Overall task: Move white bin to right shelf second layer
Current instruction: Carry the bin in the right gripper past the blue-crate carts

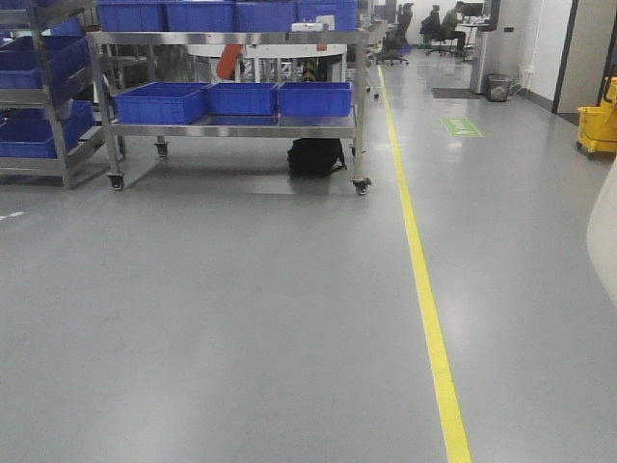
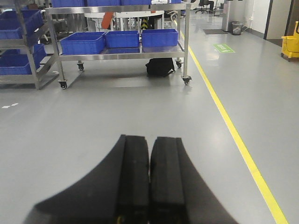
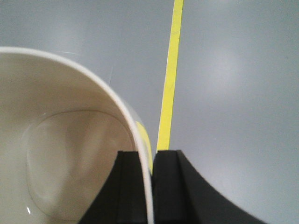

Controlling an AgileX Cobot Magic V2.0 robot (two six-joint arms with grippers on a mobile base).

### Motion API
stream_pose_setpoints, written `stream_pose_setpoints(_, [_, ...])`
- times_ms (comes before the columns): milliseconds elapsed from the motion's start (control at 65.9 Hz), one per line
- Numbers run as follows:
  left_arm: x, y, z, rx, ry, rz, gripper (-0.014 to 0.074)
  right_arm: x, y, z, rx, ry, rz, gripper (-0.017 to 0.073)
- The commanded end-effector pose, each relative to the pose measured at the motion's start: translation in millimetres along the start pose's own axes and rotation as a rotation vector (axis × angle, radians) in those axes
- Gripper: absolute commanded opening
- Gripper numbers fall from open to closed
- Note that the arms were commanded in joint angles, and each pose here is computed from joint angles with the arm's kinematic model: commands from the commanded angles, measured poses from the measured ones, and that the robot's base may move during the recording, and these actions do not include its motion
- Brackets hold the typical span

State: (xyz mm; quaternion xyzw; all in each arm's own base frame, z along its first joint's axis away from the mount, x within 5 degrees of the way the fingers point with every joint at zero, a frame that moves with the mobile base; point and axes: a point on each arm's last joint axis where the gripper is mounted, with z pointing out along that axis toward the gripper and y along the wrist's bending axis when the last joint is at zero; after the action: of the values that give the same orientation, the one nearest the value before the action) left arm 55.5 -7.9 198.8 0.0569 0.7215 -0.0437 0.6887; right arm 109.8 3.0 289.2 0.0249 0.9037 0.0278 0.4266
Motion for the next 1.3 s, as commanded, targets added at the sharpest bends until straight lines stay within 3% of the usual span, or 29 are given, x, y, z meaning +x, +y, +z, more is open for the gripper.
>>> stream_pose_setpoints(0, [3.7,-0.3,0.6,0.003,-0.065,-0.003,0.0085,-14.2,0.8,-5.5,-0.005,-0.102,-0.002,0.0046])
stream_pose_setpoints(1289, [3.7,-0.3,0.6,0.003,-0.065,-0.003,0.0085,-14.2,0.8,-5.5,-0.005,-0.102,-0.002,0.0046])
